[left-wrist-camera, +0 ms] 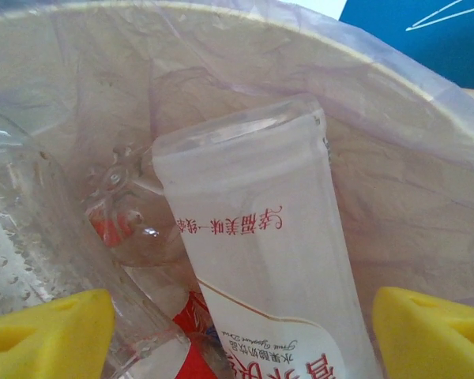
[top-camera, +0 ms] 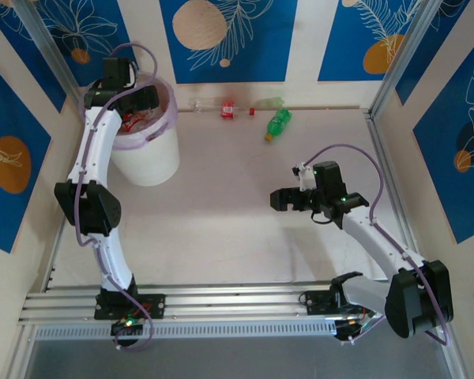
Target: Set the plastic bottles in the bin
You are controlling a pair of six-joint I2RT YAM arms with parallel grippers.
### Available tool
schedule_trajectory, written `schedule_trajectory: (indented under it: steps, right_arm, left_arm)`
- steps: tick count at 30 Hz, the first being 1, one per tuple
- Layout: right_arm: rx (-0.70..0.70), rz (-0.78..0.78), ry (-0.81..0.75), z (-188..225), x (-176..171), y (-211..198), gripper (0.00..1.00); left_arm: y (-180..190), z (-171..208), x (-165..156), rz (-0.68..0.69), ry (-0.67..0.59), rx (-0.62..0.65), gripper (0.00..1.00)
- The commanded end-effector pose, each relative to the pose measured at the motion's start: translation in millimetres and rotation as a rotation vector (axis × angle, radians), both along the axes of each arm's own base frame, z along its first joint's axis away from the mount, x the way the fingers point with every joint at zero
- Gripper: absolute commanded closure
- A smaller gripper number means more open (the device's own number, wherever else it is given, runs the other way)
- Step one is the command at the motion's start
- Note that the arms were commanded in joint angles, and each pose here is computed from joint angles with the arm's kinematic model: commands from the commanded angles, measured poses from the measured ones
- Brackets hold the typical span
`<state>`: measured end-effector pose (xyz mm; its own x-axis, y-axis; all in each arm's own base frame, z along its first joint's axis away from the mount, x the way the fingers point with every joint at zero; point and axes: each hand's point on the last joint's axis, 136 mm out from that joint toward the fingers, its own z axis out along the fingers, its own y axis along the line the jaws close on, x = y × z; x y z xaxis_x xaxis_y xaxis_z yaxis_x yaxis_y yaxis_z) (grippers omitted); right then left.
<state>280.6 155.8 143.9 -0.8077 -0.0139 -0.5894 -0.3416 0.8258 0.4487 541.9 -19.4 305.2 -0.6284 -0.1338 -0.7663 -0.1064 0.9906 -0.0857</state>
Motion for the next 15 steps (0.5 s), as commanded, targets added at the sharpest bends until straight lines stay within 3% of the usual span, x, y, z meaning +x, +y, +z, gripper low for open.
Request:
schedule_trajectory:
  steps: [1,10,15]
  right_arm:
    - [0.025,-0.026,-0.051,26.7,6.6,-0.1,0.06]
    - [0.078,-0.139,-0.08,57.3,45.8,-4.8,0.1]
    - [0.101,-0.196,-0.087,74.9,87.4,-7.1,0.12]
  left_arm:
    - [-0.4,52.5,-12.9,-0.013,-0.108,-0.024,0.14]
    - [-12.7,125.5,-70.9,-0.07,-0.25,-0.03,0.12]
    - [-64.7,108.4,-114.8,-0.182,-0.252,-0.099,0.11]
